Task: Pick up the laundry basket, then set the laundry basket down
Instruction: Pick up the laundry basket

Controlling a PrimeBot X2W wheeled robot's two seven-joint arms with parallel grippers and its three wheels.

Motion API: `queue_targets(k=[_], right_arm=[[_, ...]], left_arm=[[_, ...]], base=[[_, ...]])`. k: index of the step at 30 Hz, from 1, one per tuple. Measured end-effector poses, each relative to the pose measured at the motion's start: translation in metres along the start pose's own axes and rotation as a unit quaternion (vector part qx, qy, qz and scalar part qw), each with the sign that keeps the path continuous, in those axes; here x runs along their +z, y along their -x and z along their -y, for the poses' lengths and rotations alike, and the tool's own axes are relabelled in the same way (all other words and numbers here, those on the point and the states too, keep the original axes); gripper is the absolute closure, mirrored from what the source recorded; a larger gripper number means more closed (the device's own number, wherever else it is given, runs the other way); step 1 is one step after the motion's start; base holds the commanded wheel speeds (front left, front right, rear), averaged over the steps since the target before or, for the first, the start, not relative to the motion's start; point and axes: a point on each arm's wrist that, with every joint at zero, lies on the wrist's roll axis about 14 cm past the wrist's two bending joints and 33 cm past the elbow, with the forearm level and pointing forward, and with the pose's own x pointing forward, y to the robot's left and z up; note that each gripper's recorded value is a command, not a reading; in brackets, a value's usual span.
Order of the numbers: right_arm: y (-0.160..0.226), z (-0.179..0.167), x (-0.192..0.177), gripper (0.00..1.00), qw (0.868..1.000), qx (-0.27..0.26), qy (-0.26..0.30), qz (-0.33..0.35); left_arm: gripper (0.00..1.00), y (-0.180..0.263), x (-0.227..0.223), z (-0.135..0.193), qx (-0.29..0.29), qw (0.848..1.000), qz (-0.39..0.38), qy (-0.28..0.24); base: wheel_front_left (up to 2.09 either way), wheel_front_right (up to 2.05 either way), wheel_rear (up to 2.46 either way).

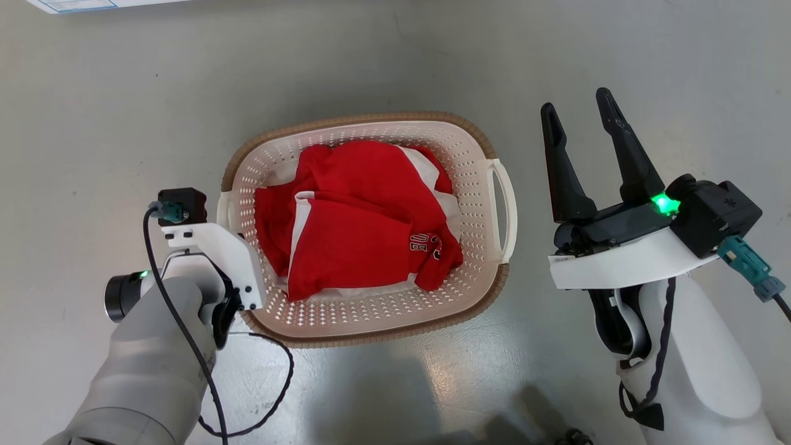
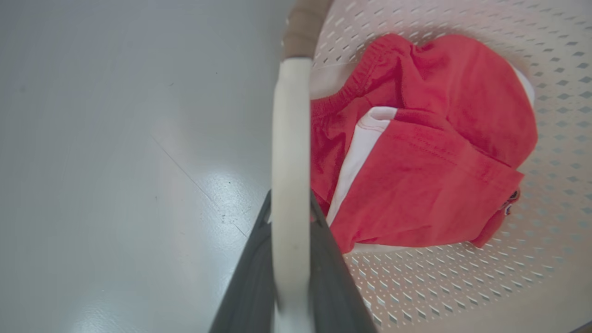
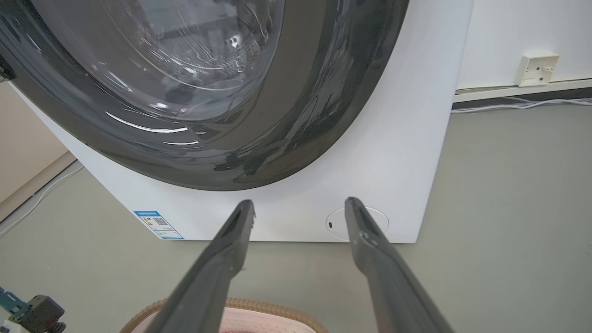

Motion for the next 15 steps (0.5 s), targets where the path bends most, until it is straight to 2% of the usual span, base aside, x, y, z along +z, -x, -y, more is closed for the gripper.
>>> queue_targets(k=[1,2,3,4,15], right_arm=[[0.000,0.000,0.000,0.00,1.000,0.000,0.000,0.000],[0.000,0.000,0.000,0.00,1.000,0.001,0.000,-0.001],[0.000,-0.001,0.000,0.00,1.000,0.001,0.000,-0.001],[0.000,-0.001,0.000,0.00,1.000,0.002,0.000,-0.001],[0.004,-0.005,0.010,0.00,1.000,0.007,0.000,0.007]], left_arm=[[1.00,0.000,0.001,0.000,0.000,1.000,-0.001,-0.001],[0.70,0.000,0.003,0.001,-0.002,1.000,0.000,-0.002],[0.10,0.000,0.004,0.001,-0.003,1.000,0.001,-0.003],[0.00,0.000,0.004,0.002,-0.003,1.000,0.003,-0.003],[0.00,0.011,0.019,0.007,-0.005,1.000,0.027,0.007]], base=[[0.00,0.00,0.00],[0.00,0.00,0.00],[0.00,0.00,0.00],[0.00,0.00,0.00],[0.00,0.00,0.00]])
